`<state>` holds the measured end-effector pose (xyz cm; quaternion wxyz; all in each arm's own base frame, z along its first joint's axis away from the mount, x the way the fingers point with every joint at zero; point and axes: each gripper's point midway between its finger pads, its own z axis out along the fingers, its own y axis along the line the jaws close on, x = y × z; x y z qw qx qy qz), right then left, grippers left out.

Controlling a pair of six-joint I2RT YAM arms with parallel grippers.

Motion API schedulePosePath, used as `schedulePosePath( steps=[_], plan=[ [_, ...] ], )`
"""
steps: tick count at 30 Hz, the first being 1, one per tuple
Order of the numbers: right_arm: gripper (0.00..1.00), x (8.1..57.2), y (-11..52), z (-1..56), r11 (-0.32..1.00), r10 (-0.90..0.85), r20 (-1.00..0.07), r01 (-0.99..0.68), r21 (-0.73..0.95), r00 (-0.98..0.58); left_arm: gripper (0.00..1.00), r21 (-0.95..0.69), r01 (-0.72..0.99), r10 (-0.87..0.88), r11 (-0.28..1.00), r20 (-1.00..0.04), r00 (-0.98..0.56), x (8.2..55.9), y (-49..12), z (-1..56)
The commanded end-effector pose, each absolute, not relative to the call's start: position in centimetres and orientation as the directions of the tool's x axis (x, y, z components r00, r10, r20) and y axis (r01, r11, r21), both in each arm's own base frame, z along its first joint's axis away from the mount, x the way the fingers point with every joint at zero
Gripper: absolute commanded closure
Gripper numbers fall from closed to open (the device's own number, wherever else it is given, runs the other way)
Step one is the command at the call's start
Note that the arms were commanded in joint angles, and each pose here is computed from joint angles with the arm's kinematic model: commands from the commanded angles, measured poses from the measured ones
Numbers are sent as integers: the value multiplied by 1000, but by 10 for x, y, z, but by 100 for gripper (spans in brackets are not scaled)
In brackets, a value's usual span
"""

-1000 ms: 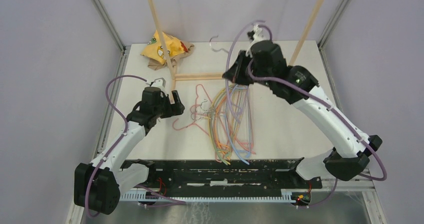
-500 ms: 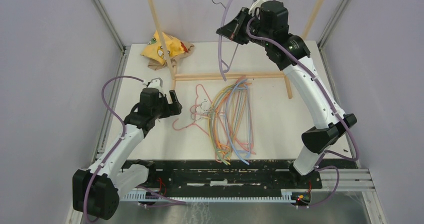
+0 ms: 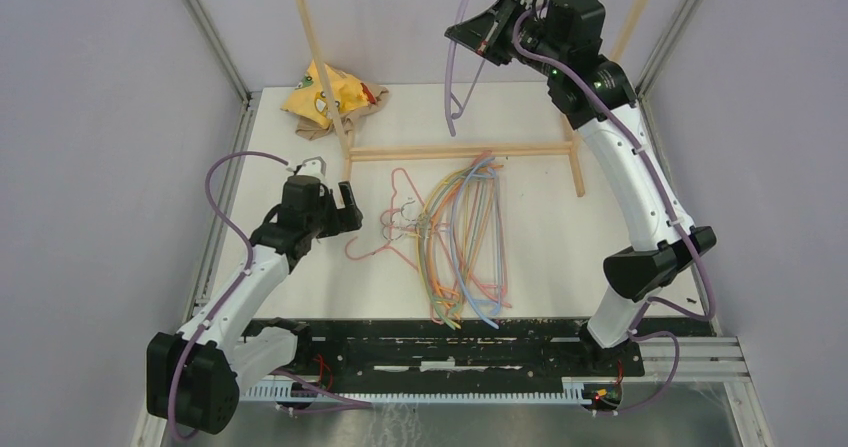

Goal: Organize the hangers

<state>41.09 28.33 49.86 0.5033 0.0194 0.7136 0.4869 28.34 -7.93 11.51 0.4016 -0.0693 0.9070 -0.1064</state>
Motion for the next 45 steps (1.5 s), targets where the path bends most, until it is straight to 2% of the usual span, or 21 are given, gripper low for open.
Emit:
schedulePosePath(
  steps=[1, 9, 16, 36, 42, 45],
  plan=[
    [99, 413, 268, 536, 493, 581, -701, -506, 708, -414, 1, -227, -23, -187, 974, -738, -648, 289, -79, 120],
    [99, 440, 249, 522, 520, 613, -682, -446, 729, -399, 1, -221, -27, -186, 975, -740, -646, 289, -77, 120],
    [99, 461, 220, 504, 547, 668, -636, -326, 771, -386, 1, -221, -28, -187, 975, -746, -640, 289, -76, 122],
    [98, 456, 114, 472, 529, 781, -542, -134, 838, -308, 1, -242, -7, -187, 970, -733, -654, 289, -83, 119],
    [81, 455, 92, 458, 476, 810, -482, -104, 873, -334, 1, -246, -1, -187, 969, -734, -653, 289, -84, 120],
    [61, 450, 92, 453, 471, 802, -472, -100, 877, -365, 1, -246, -2, -187, 969, -732, -655, 289, -84, 119]
  ],
)
